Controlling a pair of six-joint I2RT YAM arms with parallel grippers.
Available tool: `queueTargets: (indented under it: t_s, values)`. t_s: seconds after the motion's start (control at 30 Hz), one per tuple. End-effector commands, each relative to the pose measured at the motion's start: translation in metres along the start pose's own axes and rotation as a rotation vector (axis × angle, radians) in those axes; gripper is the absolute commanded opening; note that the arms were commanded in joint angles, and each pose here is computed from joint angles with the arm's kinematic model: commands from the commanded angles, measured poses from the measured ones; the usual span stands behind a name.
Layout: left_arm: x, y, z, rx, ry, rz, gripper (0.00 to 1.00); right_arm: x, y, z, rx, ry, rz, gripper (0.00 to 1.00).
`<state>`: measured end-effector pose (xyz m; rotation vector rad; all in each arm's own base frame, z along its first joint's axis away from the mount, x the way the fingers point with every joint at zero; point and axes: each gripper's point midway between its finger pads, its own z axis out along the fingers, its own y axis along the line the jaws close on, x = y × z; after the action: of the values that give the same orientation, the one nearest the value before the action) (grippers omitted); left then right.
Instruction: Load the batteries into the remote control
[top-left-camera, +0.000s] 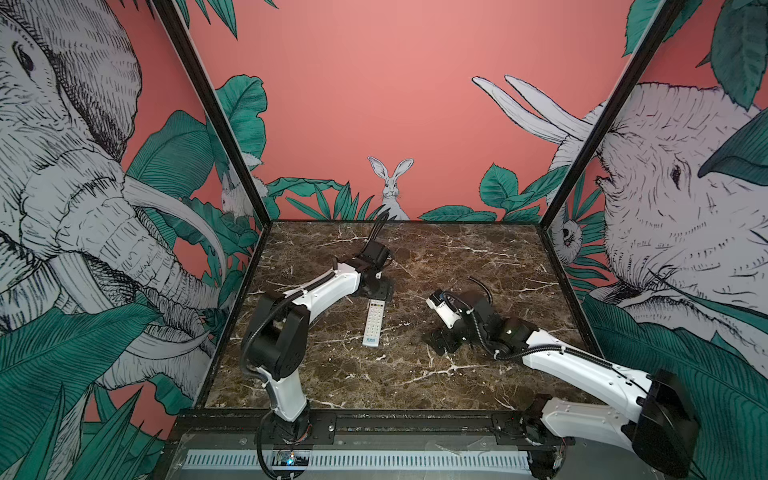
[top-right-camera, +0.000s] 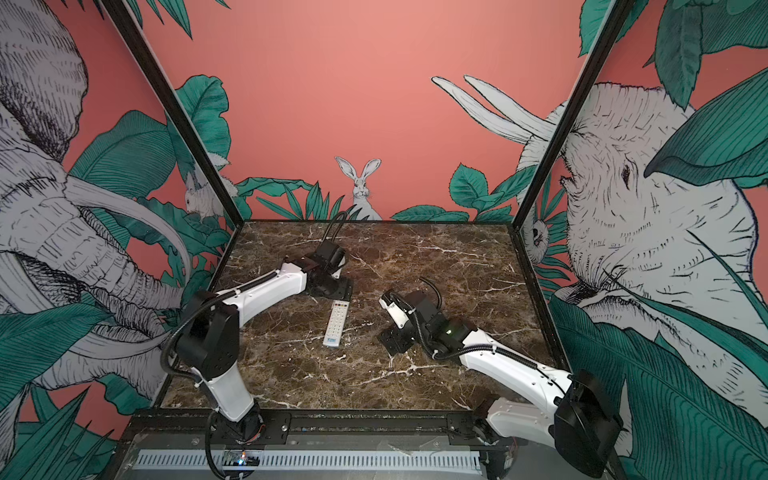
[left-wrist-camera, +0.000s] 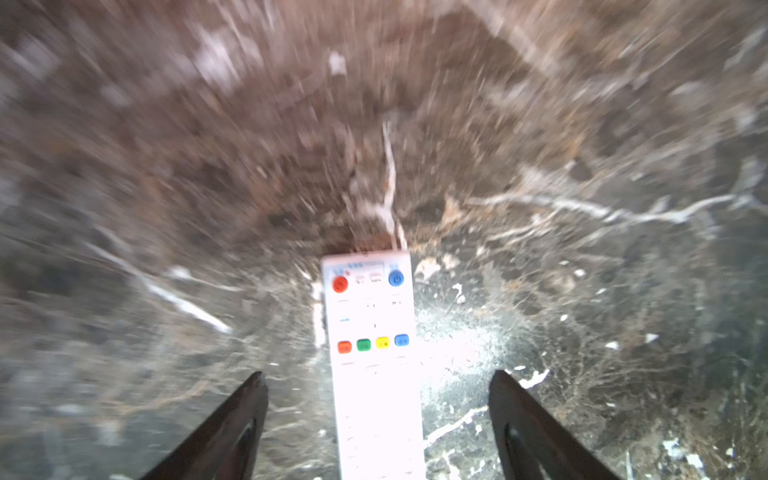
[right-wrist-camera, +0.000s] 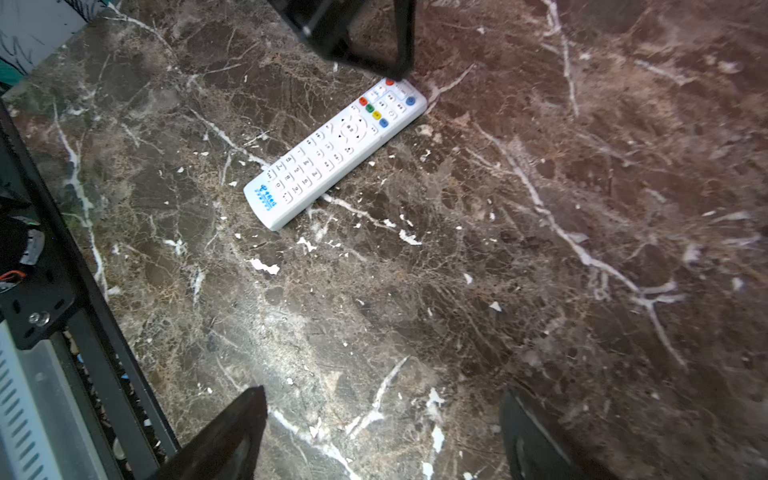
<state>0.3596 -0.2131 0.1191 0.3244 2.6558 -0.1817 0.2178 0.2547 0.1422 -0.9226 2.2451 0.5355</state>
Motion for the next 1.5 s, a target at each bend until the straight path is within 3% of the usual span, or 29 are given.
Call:
queueTargets:
  t_s: [0.0, 0.1, 0.4, 0.7, 0.87, 1.07, 1.37, 1.47]
  values:
    - [-0.032, 0.027, -0.046, -0.116, -0.200, 0.070, 0.95, -0.011, -0.019, -0.012, 0.123, -0.013, -0.042, 0.92]
    - [-0.043, 0.054, -0.073, -0.224, -0.317, 0.087, 0.99, -0.013, -0.042, -0.018, 0.241, -0.002, -0.064, 0.99]
    - [-0.034, 0.140, -0.131, -0.596, -0.559, 0.030, 0.99, -0.029, -0.115, -0.051, 0.508, -0.053, -0.089, 0.99]
    - [0.018, 0.181, -0.112, -0.746, -0.657, -0.043, 0.99, -0.010, -0.184, -0.046, 0.680, -0.028, -0.028, 1.00]
    - [0.040, 0.194, -0.087, -0.778, -0.634, -0.058, 0.99, 0.014, -0.221, -0.031, 0.764, -0.031, 0.017, 1.00]
    - [0.045, 0.185, -0.058, -0.688, -0.696, -0.008, 0.99, 0.036, -0.249, -0.013, 0.842, -0.106, 0.011, 1.00]
    - [0.028, 0.179, -0.048, -0.602, -0.779, 0.024, 0.99, 0.030, -0.274, -0.035, 0.925, -0.332, 0.050, 1.00]
    - [0.023, 0.182, -0.038, -0.578, -0.719, 0.025, 0.99, 0.040, -0.286, -0.044, 0.936, -0.363, 0.133, 1.00]
